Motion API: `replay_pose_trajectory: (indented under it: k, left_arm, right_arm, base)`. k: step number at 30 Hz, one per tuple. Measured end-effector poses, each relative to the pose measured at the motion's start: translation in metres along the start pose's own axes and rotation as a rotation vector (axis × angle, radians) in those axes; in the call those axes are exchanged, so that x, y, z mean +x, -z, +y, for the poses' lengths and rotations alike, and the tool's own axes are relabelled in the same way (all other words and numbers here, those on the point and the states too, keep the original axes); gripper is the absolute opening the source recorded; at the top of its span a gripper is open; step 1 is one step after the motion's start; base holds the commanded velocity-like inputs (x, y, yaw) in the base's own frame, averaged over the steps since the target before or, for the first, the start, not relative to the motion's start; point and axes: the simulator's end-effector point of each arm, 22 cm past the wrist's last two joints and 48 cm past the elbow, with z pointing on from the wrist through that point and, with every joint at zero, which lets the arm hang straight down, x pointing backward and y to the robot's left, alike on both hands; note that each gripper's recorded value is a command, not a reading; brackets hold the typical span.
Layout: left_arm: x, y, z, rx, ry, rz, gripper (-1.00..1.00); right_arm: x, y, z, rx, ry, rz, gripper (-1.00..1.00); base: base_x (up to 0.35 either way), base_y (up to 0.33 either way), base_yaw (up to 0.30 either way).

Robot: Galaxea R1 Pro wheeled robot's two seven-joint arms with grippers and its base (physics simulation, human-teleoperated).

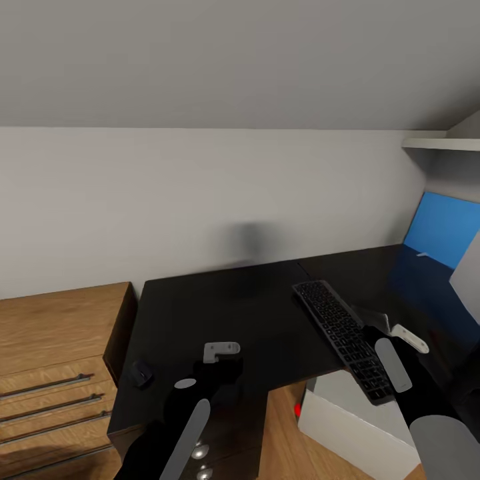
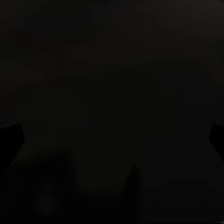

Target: In the bedroom, organize the workspace by keeping the computer under the desk, ensuring the monitor is on the desk, placing the keyboard on the desk next to the monitor, placing the mouse on the desk next to the keyboard, moving the folder from the swivel chair onto the desk next to the mouse, stacking the notebook on top of the folder with the pen on top of the notebook, and positioning the swivel chair next to the desk.

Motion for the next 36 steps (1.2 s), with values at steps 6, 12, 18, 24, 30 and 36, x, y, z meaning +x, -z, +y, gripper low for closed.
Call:
replay_pose_trajectory:
  k: [6, 12, 18, 24, 30, 36]
  left_arm:
    - [0.000, 0.000, 0.000, 0.001, 0.000, 0.000, 1.00]
    - [0.001, 0.000, 0.000, 0.000, 0.000, 0.002, 1.00]
    - [0.001, 0.000, 0.000, 0.001, 0.000, 0.002, 1.00]
    - [0.003, -0.001, -0.001, 0.000, -0.001, 0.008, 1.00]
    - [-0.004, 0.004, -0.003, 0.001, -0.001, 0.010, 1.00]
    - [-0.013, 0.010, -0.005, -0.001, -0.001, 0.011, 1.00]
  right_arm:
    - [0.001, 0.000, 0.001, -0.002, -0.003, 0.004, 1.00]
    - [0.002, 0.000, 0.001, -0.003, -0.002, 0.004, 1.00]
    - [0.002, 0.000, 0.001, -0.003, -0.003, 0.003, 1.00]
    - [0.001, 0.001, 0.002, -0.003, -0.002, 0.002, 1.00]
    - [-0.007, 0.008, 0.007, -0.007, -0.001, -0.001, 1.00]
    - [-0.021, 0.017, 0.014, -0.018, -0.006, -0.015, 1.00]
  base:
    - [-0.031, 0.012, 0.000]
    - [-0.090, 0.037, 0.000]
    - [-0.086, 0.025, 0.000]
    - [-0.009, 0.003, 0.000]
    - [-0.001, 0.000, 0.000]
    - [0.000, 0.000, 0.000]
